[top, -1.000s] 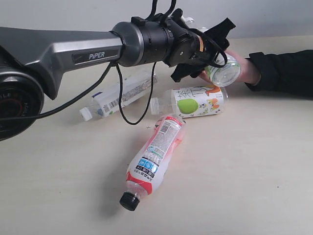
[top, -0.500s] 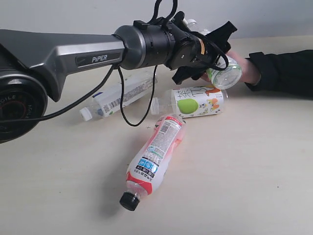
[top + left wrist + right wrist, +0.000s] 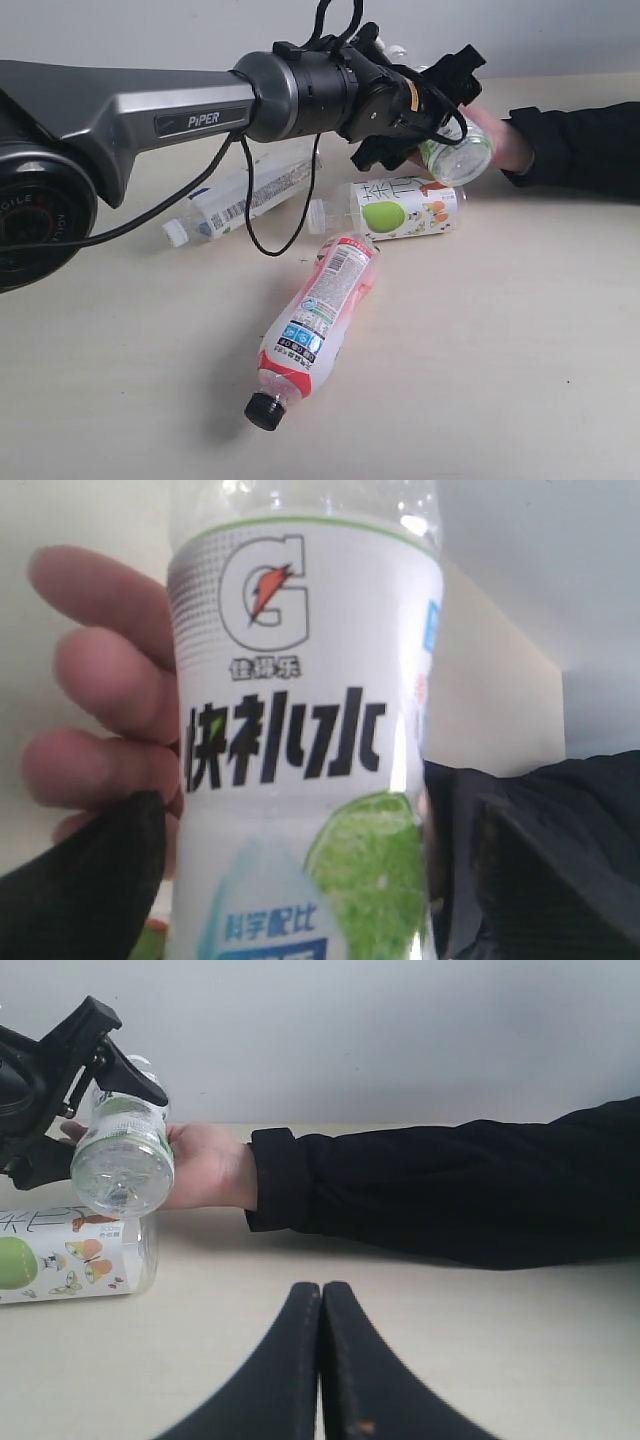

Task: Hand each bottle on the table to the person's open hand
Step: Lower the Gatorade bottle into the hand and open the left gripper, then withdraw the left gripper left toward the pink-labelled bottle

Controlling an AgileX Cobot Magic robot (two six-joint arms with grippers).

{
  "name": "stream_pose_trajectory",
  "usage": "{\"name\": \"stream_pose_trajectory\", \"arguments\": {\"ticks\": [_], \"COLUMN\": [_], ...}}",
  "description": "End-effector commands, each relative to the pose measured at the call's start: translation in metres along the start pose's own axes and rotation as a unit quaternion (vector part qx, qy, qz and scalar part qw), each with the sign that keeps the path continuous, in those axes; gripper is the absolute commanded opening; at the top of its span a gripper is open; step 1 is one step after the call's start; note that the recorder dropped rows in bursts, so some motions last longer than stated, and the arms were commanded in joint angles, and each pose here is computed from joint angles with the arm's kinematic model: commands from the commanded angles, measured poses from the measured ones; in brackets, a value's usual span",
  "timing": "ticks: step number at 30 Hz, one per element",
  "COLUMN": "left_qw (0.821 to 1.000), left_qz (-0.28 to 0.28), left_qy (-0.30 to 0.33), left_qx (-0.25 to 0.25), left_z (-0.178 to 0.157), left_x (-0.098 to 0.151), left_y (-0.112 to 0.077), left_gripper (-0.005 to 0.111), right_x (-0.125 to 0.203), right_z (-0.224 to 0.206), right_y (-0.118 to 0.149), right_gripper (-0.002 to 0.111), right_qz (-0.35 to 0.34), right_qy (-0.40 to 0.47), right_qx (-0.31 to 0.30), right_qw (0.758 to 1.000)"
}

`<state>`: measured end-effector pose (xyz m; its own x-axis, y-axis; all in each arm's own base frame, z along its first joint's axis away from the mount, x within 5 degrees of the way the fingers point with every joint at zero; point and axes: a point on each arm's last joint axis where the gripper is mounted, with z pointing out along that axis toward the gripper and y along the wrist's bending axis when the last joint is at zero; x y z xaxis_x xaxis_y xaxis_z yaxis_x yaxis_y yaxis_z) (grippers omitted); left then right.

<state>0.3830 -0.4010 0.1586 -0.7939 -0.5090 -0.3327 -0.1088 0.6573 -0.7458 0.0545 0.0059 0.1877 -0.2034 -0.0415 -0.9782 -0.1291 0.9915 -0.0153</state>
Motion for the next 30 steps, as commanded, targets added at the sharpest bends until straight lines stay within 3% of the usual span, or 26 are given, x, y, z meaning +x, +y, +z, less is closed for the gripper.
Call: {"name": "stream_pose_trajectory", "arguments": {"ticks": [1,5,13,23,26,30], "left_qw": [1.0,1.0,0.995,0.967,0.951,0.927], "left_qz": [0.023,0.026,0.097,0.252,0.305,0.364], "left_qy": [-0.005,-0.008,-0.011,0.007,0.022,0.046], "left_qx": [0.009,0.014,-0.008,-0.028,-0.05,-0.084], "left_z": [-0.002,-0.007,-0.039,-0.078,-0.091,-0.111], "left_x": [-0.004,-0.006,-0.018,-0.012,-0.011,-0.015], "left_y": [-0.005,-0.01,-0.03,-0.057,-0.06,-0.062], "left_gripper": [0.088,0.093,0.093,0.092,0.082,0.042], "right_x": [0.0,0.0,0.0,0.0,0.0,0.0], "right_z": [0.0,0.0,0.0,0.0,0.0,0.0], "right_y": [0.0,0.0,0.0,0.0,0.0,0.0], "right_gripper": [0.0,0.0,0.0,0.0,0.0,0.0], "right_qz": [-0.004,-0.004,-0.004,-0.004,-0.004,-0.004], "right_qy": [-0.006,-0.006,-0.007,-0.007,-0.007,-0.007], "right_qx": [0.002,0.002,0.002,0.002,0.002,0.002], "right_qw": [1.0,1.0,1.0,1.0,1.0,1.0]}}
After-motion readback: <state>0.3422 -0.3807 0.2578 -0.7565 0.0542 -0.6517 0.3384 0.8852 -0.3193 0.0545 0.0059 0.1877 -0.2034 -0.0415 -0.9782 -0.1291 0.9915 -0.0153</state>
